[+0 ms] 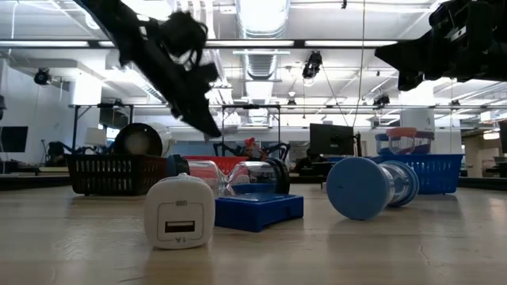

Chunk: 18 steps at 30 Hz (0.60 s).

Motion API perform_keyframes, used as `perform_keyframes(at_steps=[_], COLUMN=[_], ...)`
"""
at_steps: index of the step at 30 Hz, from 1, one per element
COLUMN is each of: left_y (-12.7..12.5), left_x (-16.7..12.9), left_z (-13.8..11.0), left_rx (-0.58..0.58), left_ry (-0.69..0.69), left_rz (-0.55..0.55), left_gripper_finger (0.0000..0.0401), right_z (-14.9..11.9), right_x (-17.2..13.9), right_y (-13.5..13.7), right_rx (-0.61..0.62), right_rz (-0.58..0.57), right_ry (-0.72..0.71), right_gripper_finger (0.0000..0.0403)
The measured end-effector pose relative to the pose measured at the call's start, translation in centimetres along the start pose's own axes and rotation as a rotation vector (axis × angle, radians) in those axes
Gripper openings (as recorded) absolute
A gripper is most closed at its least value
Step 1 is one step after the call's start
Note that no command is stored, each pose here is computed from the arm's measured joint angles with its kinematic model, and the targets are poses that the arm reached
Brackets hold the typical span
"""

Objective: Pick & Place Office items
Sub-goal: Put the bottom right white digital clock into the red bin

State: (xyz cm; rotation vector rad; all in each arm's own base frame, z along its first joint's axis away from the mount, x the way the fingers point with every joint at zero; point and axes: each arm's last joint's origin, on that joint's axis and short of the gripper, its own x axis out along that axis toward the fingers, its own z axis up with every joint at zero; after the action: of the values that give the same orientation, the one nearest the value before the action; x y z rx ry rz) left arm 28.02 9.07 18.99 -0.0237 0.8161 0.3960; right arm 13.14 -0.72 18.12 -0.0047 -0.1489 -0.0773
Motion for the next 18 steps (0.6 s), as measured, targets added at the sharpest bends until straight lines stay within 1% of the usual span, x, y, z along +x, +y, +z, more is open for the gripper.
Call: perform_keyframes(at_steps=[4,7,13,18], left_y=[0.7,1.2,1.9,2.5], left_x=[2.1,3.1,3.8,3.9], left_z=[-0.8,-1.2,-1.3,-1.4], left_rx=[-0.036,-0.057,-0.076,-0.085], left_ry=[0.062,0.095,0.116,0.129], left_rz=[0.007,0.016,0.03,0.003], left_gripper_finger=[0.0152,0.0152,0.0152,0.0152], right_z=[0.0,0.0,-0.1,-0.1], right_x=[0.0,0.0,0.0,0.0], right_y=[0.0,0.0,0.0,0.0], right_rx=[0.0,0.0,-0.003,-0.004], right_rz=[0.0,0.0,0.0,0.0], right_ry=[0.002,0.004,0.006,0.007], right_gripper_finger=[0.0008,0.0008,0.0008,0.0008])
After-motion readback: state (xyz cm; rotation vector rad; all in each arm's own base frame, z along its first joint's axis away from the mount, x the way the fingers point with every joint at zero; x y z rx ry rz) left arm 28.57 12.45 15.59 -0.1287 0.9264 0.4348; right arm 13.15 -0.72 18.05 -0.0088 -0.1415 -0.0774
